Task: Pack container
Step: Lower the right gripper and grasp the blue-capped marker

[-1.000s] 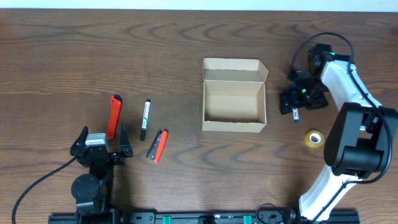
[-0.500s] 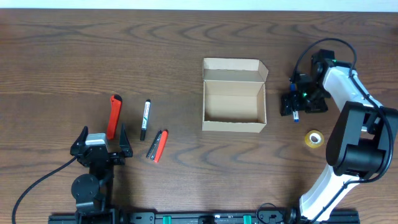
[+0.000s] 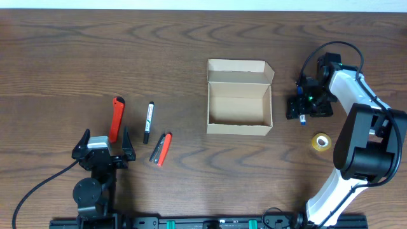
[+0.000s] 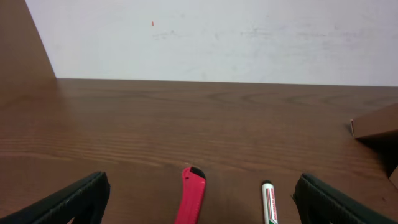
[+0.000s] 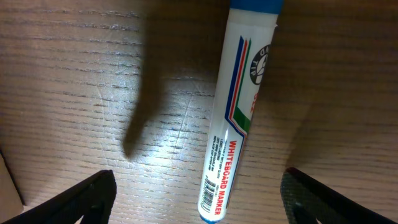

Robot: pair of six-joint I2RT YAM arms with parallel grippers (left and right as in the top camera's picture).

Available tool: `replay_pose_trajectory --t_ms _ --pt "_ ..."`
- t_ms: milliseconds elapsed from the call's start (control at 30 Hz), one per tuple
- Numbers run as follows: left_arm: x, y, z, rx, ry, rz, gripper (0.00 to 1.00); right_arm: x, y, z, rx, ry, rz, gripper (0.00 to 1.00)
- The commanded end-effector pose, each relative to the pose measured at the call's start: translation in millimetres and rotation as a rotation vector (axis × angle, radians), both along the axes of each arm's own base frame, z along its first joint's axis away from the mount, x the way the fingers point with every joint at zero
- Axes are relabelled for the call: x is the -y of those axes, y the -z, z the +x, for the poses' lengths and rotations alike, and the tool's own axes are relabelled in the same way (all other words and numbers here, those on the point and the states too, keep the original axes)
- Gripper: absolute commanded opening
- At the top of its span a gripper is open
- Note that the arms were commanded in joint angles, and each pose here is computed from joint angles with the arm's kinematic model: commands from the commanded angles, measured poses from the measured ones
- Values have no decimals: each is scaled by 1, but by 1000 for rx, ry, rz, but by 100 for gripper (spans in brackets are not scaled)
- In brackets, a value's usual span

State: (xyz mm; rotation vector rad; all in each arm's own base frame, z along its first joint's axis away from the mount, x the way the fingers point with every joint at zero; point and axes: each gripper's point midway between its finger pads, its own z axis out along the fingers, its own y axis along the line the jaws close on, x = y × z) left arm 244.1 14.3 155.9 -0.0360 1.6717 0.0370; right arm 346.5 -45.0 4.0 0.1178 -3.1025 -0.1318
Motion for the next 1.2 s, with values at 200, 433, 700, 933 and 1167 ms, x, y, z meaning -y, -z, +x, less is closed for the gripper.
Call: replay_pose_trajectory --t_ms 200,433,700,933,1167 --pt "2 19 0 -50 7 -15 96 -1 4 -4 20 33 6 85" --pt "2 19 0 -50 7 -15 96 -3 19 -17 -2 36 10 81" --pt "2 19 0 -50 7 -15 95 -7 19 -15 10 37 31 27" --pt "2 18 0 -50 7 -15 95 -7 19 -15 10 41 31 3" --pt "2 19 0 -50 7 -15 95 -11 18 -13 17 41 56 1"
